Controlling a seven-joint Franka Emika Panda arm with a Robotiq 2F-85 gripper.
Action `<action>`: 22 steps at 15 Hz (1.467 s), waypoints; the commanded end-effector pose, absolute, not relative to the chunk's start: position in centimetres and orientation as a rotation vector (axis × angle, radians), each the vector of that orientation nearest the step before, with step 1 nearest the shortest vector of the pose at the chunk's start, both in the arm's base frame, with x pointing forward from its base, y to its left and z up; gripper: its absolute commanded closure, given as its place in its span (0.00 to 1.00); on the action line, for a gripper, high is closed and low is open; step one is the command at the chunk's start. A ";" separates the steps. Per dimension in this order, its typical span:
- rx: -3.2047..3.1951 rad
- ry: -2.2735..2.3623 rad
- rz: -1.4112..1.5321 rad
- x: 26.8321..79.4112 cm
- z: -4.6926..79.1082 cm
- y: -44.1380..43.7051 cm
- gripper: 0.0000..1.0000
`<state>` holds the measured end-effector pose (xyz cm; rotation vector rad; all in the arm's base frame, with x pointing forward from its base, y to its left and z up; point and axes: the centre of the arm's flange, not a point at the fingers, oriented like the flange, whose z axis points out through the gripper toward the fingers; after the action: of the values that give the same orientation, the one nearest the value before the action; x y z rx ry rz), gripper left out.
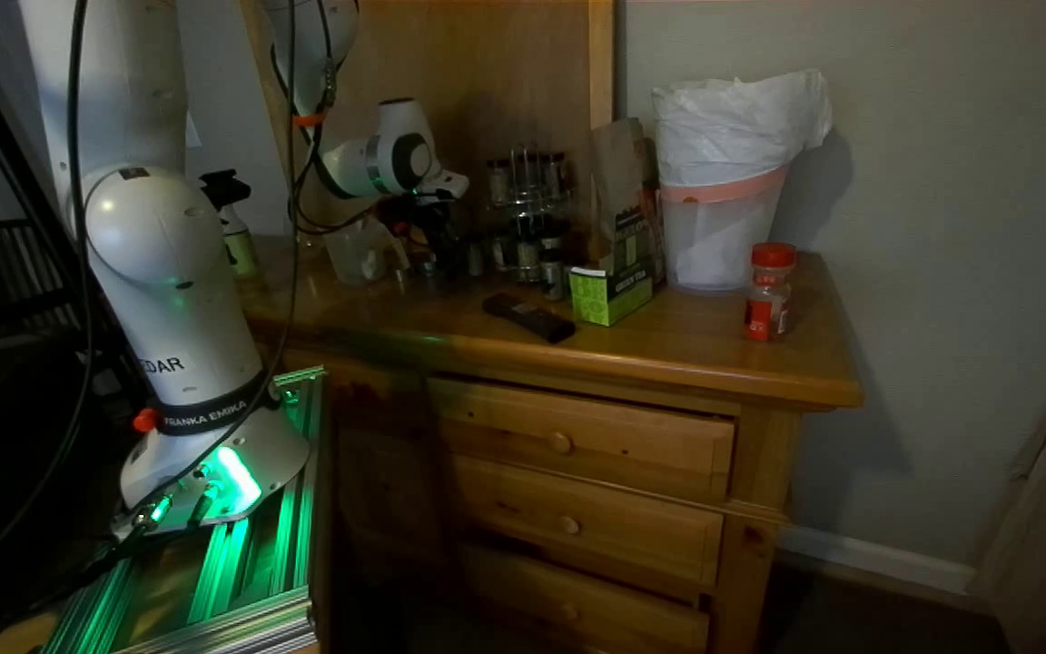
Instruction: Pick up a spice bottle on the table
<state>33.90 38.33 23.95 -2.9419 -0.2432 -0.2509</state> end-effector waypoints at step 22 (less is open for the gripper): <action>-2.840 -0.533 -0.262 29.2 30.5 42.9 0.95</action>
<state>29.37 42.49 30.77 -2.8565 -0.4926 -0.3078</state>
